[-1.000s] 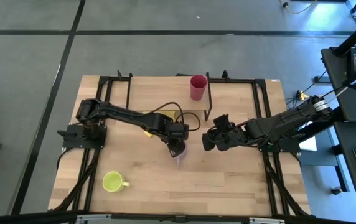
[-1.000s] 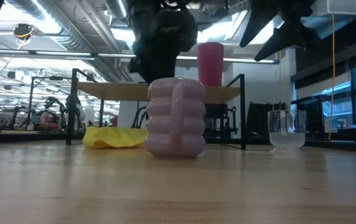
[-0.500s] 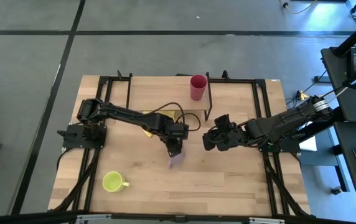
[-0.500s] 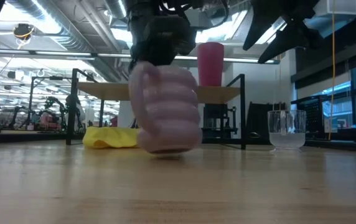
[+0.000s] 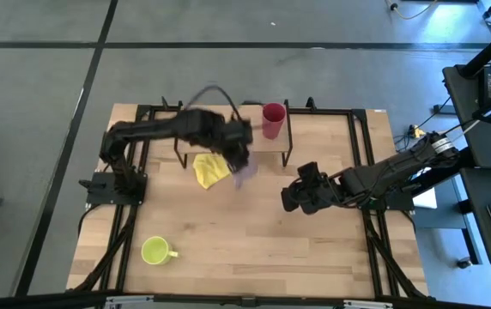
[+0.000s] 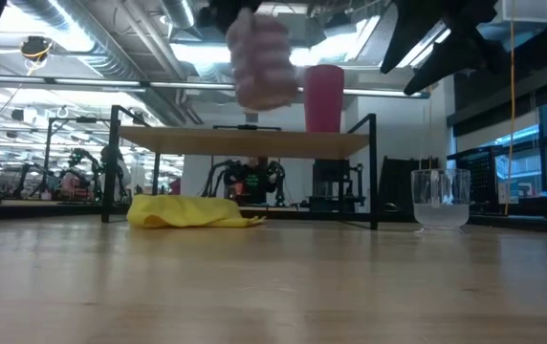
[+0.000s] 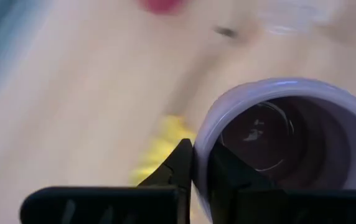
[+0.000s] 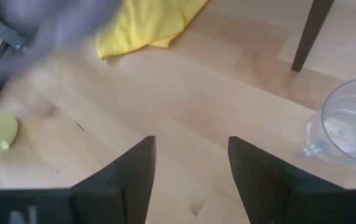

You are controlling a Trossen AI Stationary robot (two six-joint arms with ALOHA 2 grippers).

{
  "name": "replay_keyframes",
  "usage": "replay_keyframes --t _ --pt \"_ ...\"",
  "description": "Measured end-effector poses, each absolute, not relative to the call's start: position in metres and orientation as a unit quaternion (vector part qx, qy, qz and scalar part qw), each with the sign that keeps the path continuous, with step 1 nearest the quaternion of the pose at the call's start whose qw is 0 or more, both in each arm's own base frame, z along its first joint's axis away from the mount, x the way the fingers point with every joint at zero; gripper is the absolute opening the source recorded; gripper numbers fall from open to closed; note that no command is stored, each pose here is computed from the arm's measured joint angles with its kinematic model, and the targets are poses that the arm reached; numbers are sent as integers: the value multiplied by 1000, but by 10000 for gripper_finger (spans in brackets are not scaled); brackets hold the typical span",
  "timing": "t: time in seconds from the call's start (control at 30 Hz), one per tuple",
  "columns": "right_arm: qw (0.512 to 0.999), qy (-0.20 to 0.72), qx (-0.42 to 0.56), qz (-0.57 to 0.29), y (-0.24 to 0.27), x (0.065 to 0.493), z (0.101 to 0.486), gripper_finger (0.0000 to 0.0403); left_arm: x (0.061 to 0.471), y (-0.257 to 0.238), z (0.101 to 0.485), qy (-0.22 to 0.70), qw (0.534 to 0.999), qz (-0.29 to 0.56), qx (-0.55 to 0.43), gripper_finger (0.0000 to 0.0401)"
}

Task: Stack small to large cups/mugs on shelf
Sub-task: Put the violet mug on the shelf

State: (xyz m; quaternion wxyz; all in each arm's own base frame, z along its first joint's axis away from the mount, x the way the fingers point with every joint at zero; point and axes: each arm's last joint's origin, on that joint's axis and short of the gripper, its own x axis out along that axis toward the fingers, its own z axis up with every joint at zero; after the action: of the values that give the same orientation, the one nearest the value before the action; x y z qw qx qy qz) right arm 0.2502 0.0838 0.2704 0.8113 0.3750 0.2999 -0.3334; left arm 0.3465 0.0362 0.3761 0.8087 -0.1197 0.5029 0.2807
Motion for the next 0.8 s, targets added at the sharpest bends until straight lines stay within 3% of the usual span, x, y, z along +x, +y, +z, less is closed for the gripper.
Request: replay_keyframes --t 0.13,0.4,0.8 --pt "810 285 381 -342 89 248 271 203 333 72 384 517 782 329 -111 18" --pt "805 268 400 -347 99 243 271 203 327 126 384 499 778 356 -137 18" --pt "795 255 427 -348 111 238 269 203 336 162 367 502 785 334 -141 18"
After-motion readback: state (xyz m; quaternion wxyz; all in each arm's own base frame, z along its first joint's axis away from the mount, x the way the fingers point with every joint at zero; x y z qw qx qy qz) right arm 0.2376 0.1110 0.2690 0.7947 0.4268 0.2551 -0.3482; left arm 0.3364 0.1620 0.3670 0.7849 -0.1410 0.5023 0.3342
